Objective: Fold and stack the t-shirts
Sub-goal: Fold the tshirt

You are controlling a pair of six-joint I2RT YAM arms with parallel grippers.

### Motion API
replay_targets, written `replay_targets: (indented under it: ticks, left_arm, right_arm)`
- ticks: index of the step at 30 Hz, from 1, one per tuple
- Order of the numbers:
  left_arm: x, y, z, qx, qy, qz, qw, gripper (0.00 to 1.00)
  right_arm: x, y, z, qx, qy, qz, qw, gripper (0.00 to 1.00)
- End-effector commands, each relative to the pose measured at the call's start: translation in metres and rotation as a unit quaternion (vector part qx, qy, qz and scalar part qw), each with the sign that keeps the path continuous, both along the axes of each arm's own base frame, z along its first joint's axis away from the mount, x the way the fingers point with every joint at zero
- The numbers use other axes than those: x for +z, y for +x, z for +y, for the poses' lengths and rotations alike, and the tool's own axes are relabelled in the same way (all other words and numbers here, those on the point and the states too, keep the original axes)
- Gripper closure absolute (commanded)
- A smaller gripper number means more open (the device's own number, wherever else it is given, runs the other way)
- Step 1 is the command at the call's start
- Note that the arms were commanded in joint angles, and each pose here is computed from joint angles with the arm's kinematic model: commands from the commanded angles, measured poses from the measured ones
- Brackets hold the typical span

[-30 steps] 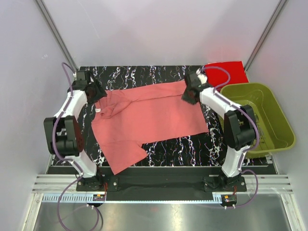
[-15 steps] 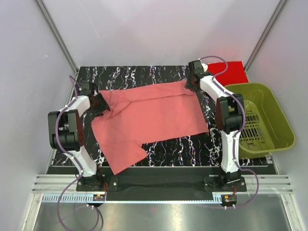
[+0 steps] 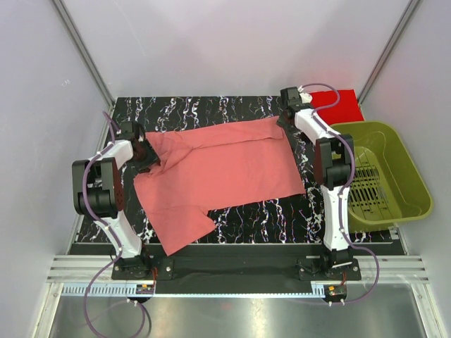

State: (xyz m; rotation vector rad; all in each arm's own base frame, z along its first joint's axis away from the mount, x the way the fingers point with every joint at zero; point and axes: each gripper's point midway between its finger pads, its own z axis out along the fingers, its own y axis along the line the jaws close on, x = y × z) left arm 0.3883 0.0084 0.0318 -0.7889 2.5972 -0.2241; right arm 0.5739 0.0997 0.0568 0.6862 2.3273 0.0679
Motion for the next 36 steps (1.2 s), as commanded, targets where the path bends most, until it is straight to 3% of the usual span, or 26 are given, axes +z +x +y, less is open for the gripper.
replay_targets:
  ticks: [1, 14, 16, 17, 19, 24, 36]
  left_arm:
    - [0.004, 0.007, 0.006, 0.008, 0.013, -0.007, 1.0, 0.49]
    - [0.002, 0.007, 0.011, 0.015, 0.023, -0.004, 1.0, 0.49]
    - [0.002, 0.007, 0.011, 0.015, 0.025, -0.002, 1.0, 0.49]
    - [0.002, 0.007, 0.012, 0.016, 0.026, -0.002, 1.0, 0.49]
    - [0.0, 0.006, 0.015, 0.019, 0.034, 0.0, 0.999, 0.49]
    - [-0.012, 0.001, 0.023, 0.023, 0.053, 0.027, 0.998, 0.49]
    - [0.002, 0.003, 0.015, 0.018, 0.041, 0.001, 0.999, 0.49]
  right_arm:
    - [0.001, 0.003, -0.003, -0.019, -0.005, -0.004, 1.0, 0.67]
    - [-0.03, -0.006, -0.002, -0.022, 0.002, 0.014, 1.0, 0.67]
    - [-0.033, -0.005, -0.004, -0.023, 0.001, 0.015, 1.0, 0.72]
    - [-0.032, -0.004, -0.004, -0.021, -0.001, 0.013, 1.0, 0.82]
    - [-0.029, -0.002, -0.008, -0.021, -0.006, 0.009, 1.0, 0.91]
    - [-0.016, 0.005, -0.021, -0.012, -0.045, -0.009, 0.999, 1.0]
    - [-0.009, 0.011, -0.007, 0.044, -0.036, -0.017, 0.998, 1.0]
